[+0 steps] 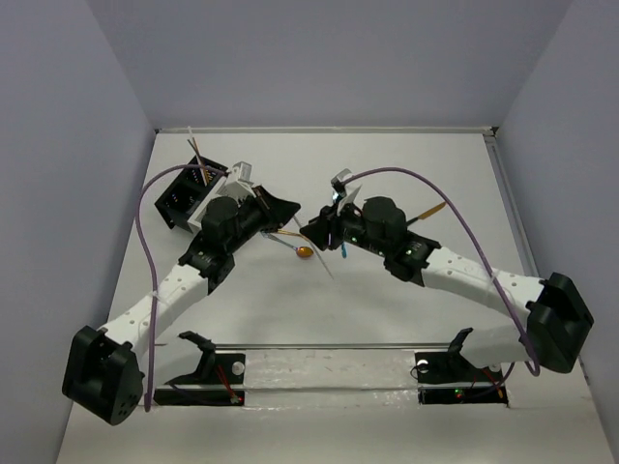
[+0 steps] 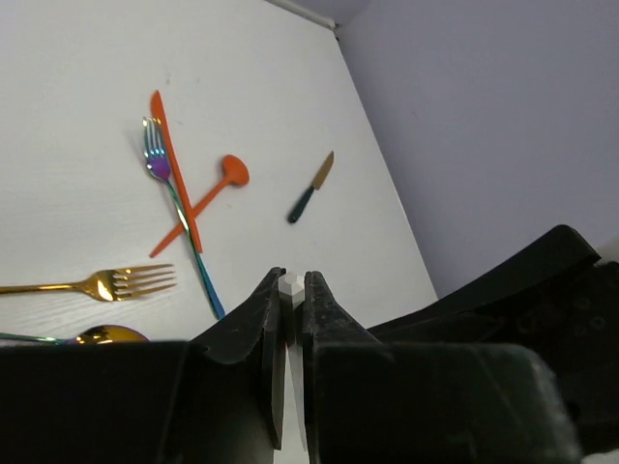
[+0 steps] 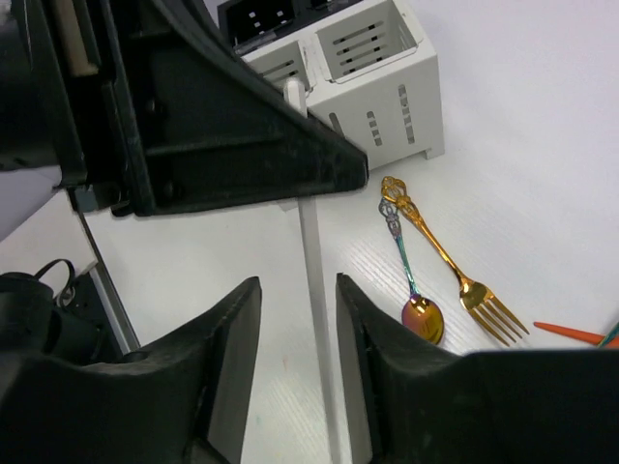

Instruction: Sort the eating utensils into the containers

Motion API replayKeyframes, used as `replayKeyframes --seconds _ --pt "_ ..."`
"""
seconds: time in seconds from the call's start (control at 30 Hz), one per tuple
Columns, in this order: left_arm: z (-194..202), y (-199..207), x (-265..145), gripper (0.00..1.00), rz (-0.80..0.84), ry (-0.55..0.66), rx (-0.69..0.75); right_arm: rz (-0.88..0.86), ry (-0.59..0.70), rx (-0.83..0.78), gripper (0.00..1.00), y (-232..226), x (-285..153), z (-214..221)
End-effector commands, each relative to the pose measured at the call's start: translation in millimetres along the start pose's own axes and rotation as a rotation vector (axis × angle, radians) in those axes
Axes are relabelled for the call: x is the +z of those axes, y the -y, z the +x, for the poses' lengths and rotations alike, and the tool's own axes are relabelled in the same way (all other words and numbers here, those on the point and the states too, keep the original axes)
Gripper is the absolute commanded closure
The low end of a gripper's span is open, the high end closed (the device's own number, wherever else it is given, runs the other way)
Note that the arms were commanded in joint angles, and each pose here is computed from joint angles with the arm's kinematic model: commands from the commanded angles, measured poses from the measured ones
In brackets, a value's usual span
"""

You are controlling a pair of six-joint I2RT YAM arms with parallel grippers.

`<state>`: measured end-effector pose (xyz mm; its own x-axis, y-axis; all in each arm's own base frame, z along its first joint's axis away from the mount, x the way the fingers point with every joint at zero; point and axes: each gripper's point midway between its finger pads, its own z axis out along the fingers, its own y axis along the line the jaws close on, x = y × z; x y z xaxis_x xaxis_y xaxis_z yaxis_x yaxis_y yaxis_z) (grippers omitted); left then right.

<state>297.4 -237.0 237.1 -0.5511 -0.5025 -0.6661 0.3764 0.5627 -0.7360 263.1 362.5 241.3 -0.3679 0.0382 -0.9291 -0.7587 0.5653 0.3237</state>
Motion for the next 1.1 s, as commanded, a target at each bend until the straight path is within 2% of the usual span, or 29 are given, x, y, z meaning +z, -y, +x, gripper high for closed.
replayKeyframes --seconds 0.0,0.2,0.27,0.3,0.33,0.4,0.57,0.73,0.8,0.83,1.07 --pt "-70.4 17.5 -9.4 0.94 -0.068 0.211 0.137 -0.026 0.085 -0.014 0.53 -14.2 -22.0 -27.2" --pt "-137.0 -9.0 -23.1 0.94 -0.239 0.348 0.19 0.08 0.096 -0.016 0.39 1.1 -58.8 -26.6" --pt "-162.9 -11.0 -26.4 0.94 -0.253 0.386 0.192 0.134 0.113 -0.019 0.39 10.4 -71.0 -26.5" --pt "-179.6 -27.6 -33.6 0.94 -0.309 0.407 0.19 0.159 0.096 -0.02 0.39 15.6 -74.0 -20.4" --pt "-203.7 -23.1 -40.2 0.94 -0.331 0.451 0.217 0.176 0.089 -0.02 0.39 18.7 -76.2 -18.0" --pt "-229.0 -52.0 -50.4 0.94 -0.438 0.481 0.22 0.231 0.073 -0.015 0.39 29.3 -80.0 -10.8" --pt "-292.9 -85.7 -82.7 0.94 -0.636 0.602 0.25 0.26 0.064 -0.006 0.39 36.5 -80.2 -1.2" --pt "-334.6 -109.0 -116.3 0.94 -0.78 0.703 0.263 0.276 0.055 0.004 0.39 41.5 -76.7 7.2" --pt "-339.9 -124.3 -119.7 0.94 -0.845 0.697 0.27 0.284 0.053 0.007 0.39 43.8 -74.6 9.3" --pt "-351.7 -134.9 -128.1 0.94 -0.922 0.718 0.297 0.288 0.033 0.011 0.39 45.7 -69.7 15.6" --pt "-359.4 -159.4 -117.5 0.94 -0.963 0.699 0.311 0.297 0.029 0.011 0.39 47.9 -67.9 17.5"
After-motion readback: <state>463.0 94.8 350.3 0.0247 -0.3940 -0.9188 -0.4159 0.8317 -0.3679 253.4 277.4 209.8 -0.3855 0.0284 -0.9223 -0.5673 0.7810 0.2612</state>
